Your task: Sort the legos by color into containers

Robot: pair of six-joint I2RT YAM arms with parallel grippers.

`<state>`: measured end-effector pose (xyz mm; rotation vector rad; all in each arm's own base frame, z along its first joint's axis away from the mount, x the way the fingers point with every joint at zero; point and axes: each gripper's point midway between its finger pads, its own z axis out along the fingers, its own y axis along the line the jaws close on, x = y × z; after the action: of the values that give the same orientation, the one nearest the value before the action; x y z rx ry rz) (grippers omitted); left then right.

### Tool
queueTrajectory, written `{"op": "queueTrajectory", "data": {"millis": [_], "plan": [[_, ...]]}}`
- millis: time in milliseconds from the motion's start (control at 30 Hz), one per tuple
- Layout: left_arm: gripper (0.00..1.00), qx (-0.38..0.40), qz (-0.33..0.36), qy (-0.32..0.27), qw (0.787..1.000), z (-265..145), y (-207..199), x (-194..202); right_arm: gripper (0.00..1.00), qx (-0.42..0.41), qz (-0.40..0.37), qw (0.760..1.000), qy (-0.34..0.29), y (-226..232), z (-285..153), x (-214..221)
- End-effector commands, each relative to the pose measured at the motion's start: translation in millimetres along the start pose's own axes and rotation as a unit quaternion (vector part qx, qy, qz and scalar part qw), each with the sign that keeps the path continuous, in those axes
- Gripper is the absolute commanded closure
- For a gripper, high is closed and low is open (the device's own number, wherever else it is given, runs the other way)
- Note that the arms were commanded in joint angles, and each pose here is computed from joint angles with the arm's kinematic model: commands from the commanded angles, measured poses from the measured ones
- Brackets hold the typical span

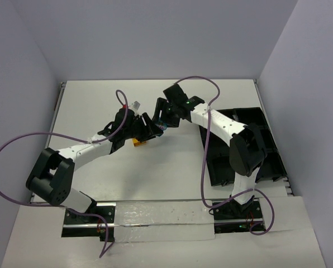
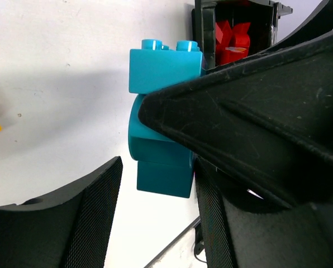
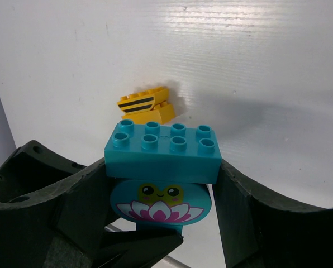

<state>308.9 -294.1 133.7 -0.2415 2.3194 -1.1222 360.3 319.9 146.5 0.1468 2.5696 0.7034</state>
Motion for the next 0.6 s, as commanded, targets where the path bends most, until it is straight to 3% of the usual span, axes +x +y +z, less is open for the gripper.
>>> {"op": "queueTrajectory", "data": {"millis": [0, 567], "plan": [[0.37, 0.009, 0.015, -0.041, 0.999, -7.7, -7.9, -14.7, 0.53, -0.055, 0.007, 0.998, 0.004, 26.5, -11.5, 1.4], [0.39, 0.020, 0.022, -0.049, 0.998, -13.9, -19.1, -21.0, 0.53, -0.066, 0.010, 0.998, 0.004, 29.3, -15.2, 2.4]]}}
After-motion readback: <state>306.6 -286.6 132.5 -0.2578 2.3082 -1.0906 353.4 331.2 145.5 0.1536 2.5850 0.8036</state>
